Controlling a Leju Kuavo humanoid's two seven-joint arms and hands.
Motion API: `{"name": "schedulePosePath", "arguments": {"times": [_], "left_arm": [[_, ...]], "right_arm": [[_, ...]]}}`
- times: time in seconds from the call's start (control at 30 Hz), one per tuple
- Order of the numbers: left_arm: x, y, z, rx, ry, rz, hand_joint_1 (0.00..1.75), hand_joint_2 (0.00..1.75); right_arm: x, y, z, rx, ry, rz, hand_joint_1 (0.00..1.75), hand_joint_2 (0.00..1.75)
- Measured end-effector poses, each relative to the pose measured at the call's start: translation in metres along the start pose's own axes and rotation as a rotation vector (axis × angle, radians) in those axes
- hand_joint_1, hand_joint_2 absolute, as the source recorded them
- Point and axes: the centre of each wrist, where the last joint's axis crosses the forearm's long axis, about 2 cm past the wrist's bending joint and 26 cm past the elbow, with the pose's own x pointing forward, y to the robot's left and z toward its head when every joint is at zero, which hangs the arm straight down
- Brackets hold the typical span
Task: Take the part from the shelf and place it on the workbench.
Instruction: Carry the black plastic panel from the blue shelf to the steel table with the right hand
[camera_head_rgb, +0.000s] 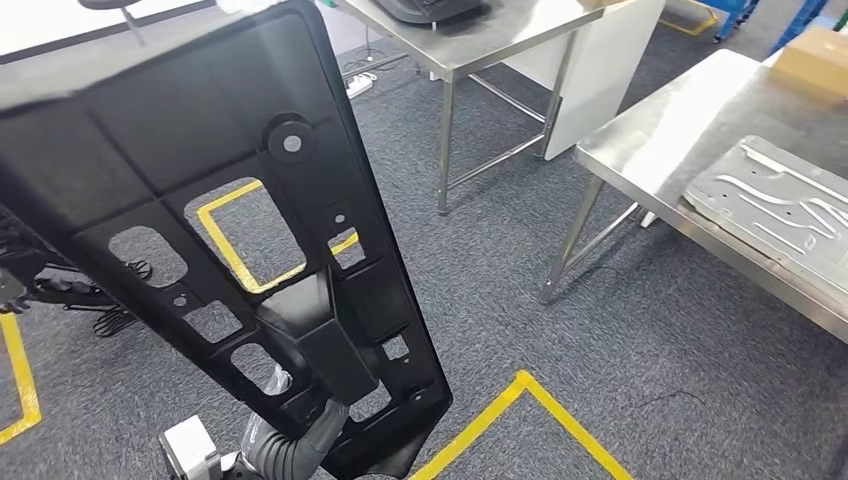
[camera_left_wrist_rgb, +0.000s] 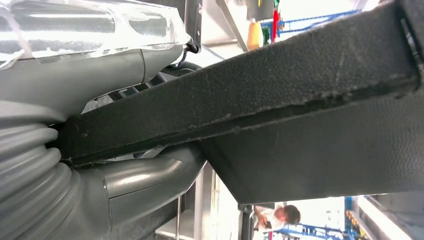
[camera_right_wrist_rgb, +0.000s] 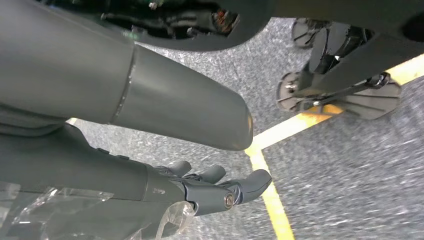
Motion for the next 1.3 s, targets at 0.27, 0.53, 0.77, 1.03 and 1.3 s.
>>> {"name": "schedulePosePath", "arguments": {"times": [0.27,0.53,0.77,1.03,1.3], "left_arm": [[0.0004,0.0002,-0.0009,-0.012,-0.002,0.002,1.75,1.75],[0.0,-0.0003,-0.0001,-0.015,0.0,0.006,1.75,1.75],[0.0002,0.0,-0.0008,-0.016,-0.001,0.008,1.75,1.75],[-0.001,0.0,-0.0002,-0.016,0.006,0.018,1.75,1.75],[-0.001,0.0003,-0.0006,-0.016,0.006,0.02,1.75,1.75]], "right_arm": [[0.0012,-0.0003,-0.0001,0.0,-0.001,-0.001,0.0,0.0],[0.0013,-0.0002,-0.0001,0.0,0.0,-0.002,0.0,0.0],[-0.0005,-0.0001,0.0,0.0,0.002,-0.002,0.0,0.0],[0.0002,-0.0007,-0.0001,-0.001,0.004,-0.003,0.0,0.0],[0.0011,-0.0014,-0.0003,-0.002,0.009,-0.007,0.0,0.0]]}}
